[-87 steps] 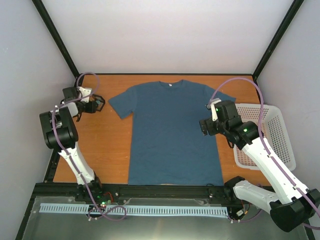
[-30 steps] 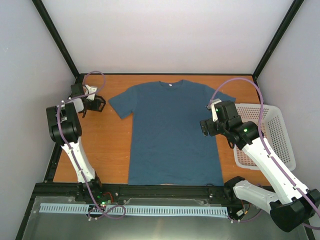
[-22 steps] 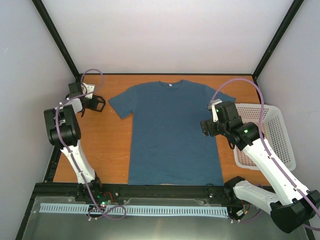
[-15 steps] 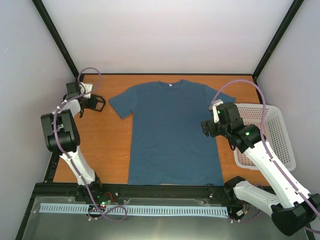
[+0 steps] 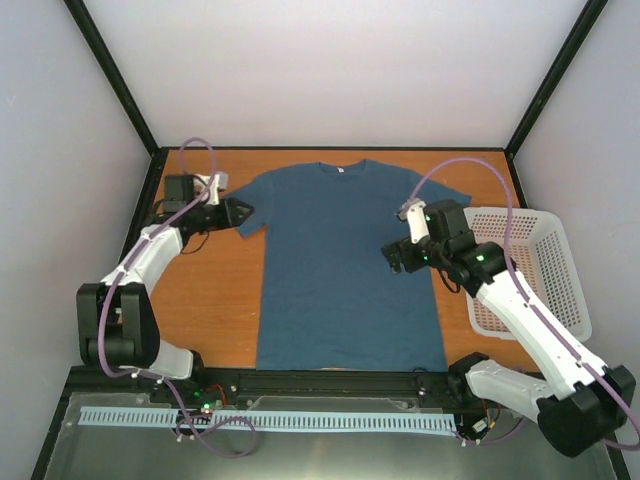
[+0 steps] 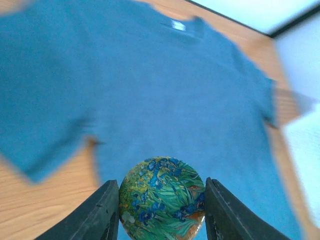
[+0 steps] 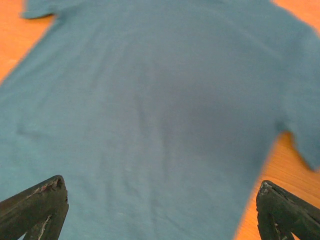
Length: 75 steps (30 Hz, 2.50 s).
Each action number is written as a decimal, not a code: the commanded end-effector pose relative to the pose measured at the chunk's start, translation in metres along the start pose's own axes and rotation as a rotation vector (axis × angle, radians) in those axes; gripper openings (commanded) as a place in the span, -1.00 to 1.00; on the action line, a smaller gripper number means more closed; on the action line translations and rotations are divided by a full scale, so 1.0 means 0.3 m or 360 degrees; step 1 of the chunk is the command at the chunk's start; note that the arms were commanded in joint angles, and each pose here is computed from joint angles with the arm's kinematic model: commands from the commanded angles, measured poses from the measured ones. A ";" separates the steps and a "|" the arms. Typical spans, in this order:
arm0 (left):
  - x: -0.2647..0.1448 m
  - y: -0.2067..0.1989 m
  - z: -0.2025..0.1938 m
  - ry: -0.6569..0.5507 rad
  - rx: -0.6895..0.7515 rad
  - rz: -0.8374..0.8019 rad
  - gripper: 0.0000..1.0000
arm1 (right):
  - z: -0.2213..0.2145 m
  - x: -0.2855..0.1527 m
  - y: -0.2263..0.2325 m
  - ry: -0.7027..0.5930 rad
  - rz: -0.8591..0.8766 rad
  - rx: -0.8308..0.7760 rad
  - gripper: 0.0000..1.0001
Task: Pin the brooch onto the clothing
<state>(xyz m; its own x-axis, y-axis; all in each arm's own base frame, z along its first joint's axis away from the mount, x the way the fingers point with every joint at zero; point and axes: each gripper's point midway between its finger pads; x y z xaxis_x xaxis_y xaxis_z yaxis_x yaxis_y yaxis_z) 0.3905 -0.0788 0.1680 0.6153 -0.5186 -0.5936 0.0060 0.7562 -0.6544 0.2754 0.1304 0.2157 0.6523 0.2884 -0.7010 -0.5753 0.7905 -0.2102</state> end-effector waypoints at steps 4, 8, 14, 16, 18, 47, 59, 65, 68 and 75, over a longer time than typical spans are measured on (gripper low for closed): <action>0.128 -0.384 -0.204 0.0625 -0.0112 -0.0651 -0.15 | 0.165 0.077 0.255 -0.0381 0.0737 -0.0187 1.00; 0.180 -0.441 -0.307 0.0897 -0.0072 -0.0800 -0.15 | 0.175 0.082 0.364 -0.0655 0.1000 -0.0474 1.00; 0.194 -0.496 -0.445 0.1203 0.0023 -0.0939 -0.17 | 0.145 0.154 0.428 -0.0904 0.0862 -0.1161 1.00; 0.195 -0.498 -0.471 0.1252 0.0044 -0.0946 -0.17 | 0.136 0.180 0.432 -0.0957 0.0816 -0.1349 1.00; 0.194 -0.493 -0.491 0.1286 0.0054 -0.0946 -0.17 | 0.132 0.214 0.434 -0.0960 0.0803 -0.1464 0.99; 0.136 -0.537 -0.611 0.1392 0.0201 -0.0902 -0.14 | 0.157 0.336 0.534 -0.1164 0.0993 -0.1950 -0.60; 0.126 -0.551 -0.587 0.1291 0.0294 -0.0837 0.11 | 0.190 0.281 0.541 -0.1214 0.1016 -0.1775 -0.95; 0.092 -0.559 -0.436 0.0868 0.0382 -0.0738 0.46 | 0.163 0.165 0.499 -0.1036 0.1031 -0.1273 -0.95; 0.048 -0.603 -0.362 0.0654 0.0447 -0.0830 0.48 | 0.169 0.101 0.442 -0.0932 0.1107 -0.0848 -0.95; -0.014 -0.762 -0.351 0.0556 0.0781 -0.1071 0.34 | 0.184 0.085 0.330 -0.0441 0.1444 0.0009 -0.95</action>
<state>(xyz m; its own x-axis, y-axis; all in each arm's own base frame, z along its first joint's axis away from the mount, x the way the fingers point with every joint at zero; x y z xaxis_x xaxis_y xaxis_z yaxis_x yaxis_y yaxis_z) 0.3013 -0.2722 0.2361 0.0808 -0.9242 -0.3732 0.4983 0.3617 -0.7879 0.2610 0.2509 0.2206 0.1801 0.9139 -0.3638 -0.9824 0.1486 -0.1131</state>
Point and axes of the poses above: each gripper's point midway between its finger pads, its own x axis out along the fingers, its own y axis along the line the jaws close on, z = x × y, and after that the axes turned 14 degrees about -x, right-handed
